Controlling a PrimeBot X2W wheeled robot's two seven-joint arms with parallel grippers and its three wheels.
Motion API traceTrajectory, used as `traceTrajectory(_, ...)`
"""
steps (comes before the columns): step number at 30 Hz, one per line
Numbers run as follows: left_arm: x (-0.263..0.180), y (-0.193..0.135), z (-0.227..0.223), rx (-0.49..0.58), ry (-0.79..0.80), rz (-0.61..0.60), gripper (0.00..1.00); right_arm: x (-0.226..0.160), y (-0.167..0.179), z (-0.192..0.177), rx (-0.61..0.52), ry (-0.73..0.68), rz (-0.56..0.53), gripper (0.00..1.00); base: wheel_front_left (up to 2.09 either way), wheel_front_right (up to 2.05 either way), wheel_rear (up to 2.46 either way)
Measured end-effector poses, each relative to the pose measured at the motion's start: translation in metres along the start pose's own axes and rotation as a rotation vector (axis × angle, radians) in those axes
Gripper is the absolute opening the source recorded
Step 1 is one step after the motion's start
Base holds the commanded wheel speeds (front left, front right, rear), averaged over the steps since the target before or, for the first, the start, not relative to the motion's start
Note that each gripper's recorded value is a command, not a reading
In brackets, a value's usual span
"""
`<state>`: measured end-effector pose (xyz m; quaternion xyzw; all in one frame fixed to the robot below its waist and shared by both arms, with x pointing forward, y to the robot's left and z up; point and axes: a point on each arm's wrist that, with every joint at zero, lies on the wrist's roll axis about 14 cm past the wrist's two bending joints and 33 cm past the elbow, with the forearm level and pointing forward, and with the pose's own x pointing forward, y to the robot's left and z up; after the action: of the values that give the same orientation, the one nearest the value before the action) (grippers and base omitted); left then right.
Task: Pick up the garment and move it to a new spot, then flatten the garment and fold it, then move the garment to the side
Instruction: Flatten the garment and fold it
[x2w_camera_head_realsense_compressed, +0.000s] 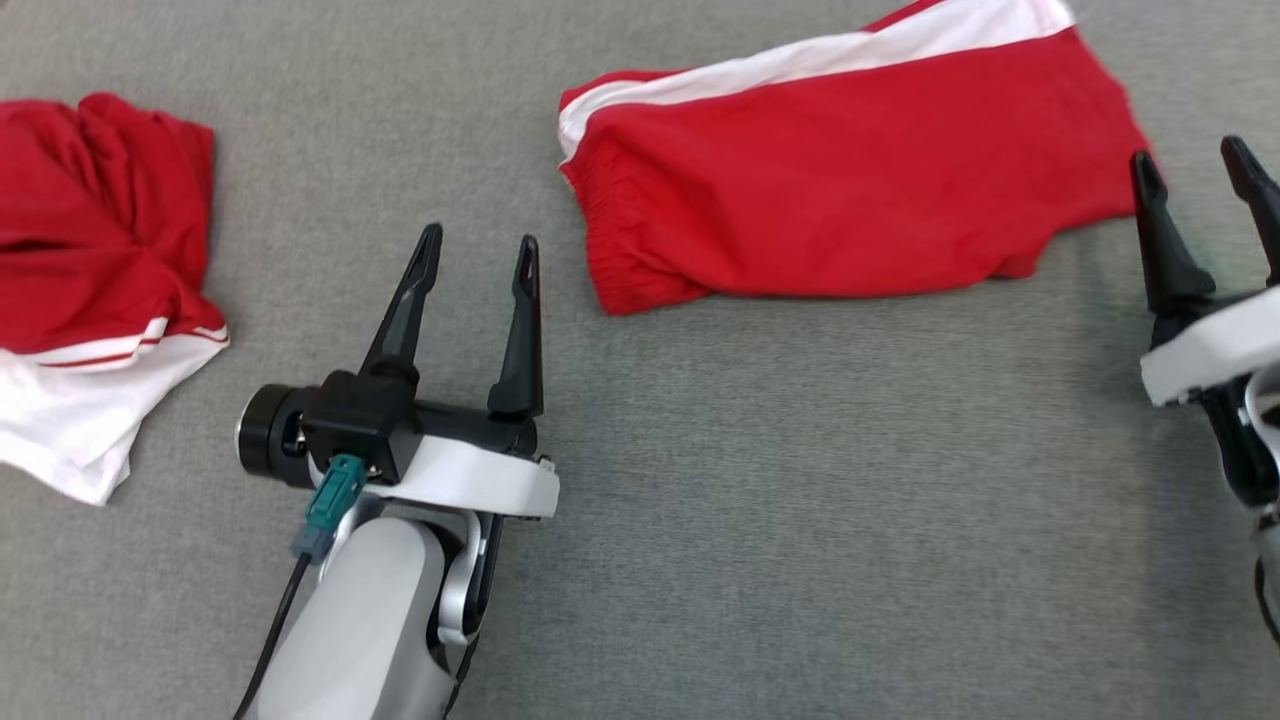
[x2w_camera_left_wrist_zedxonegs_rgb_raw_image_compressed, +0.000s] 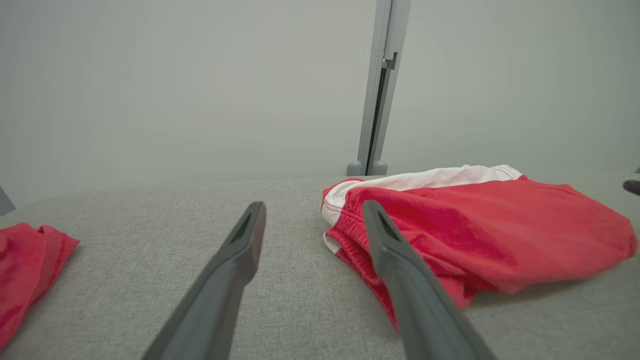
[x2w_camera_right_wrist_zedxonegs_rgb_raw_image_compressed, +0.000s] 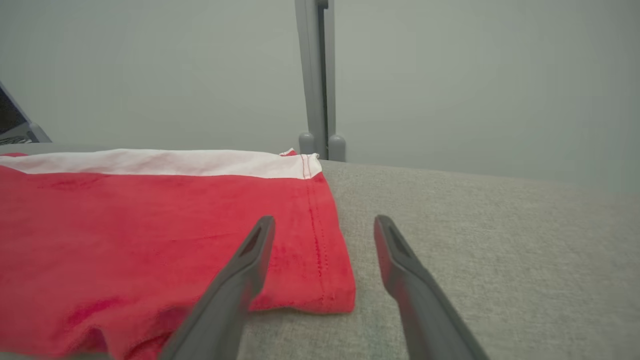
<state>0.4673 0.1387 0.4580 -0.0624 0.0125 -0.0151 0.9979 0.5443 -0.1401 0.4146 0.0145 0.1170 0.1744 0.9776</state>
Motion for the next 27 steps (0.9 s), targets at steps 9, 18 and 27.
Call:
traceTrajectory(9, 0.006, 0.013, -0.013, 0.012, 0.030, 0.029, 1.00, 0.048, 0.010, -0.053, 0.064, 0.216, 0.048, 1.00, 0.00, 0.00, 0.00)
traceTrajectory(18, 0.008, 0.004, -0.011, 0.000, 0.024, 0.015, 1.00, 0.051, 0.020, -0.055, 0.139, 0.274, 0.073, 0.00, 0.00, 0.00, 0.00)
traceTrajectory(27, 0.010, -0.003, -0.005, 0.001, 0.005, -0.002, 1.00, 0.031, 0.028, -0.045, 0.215, 0.171, 0.082, 0.00, 0.00, 0.00, 0.00)
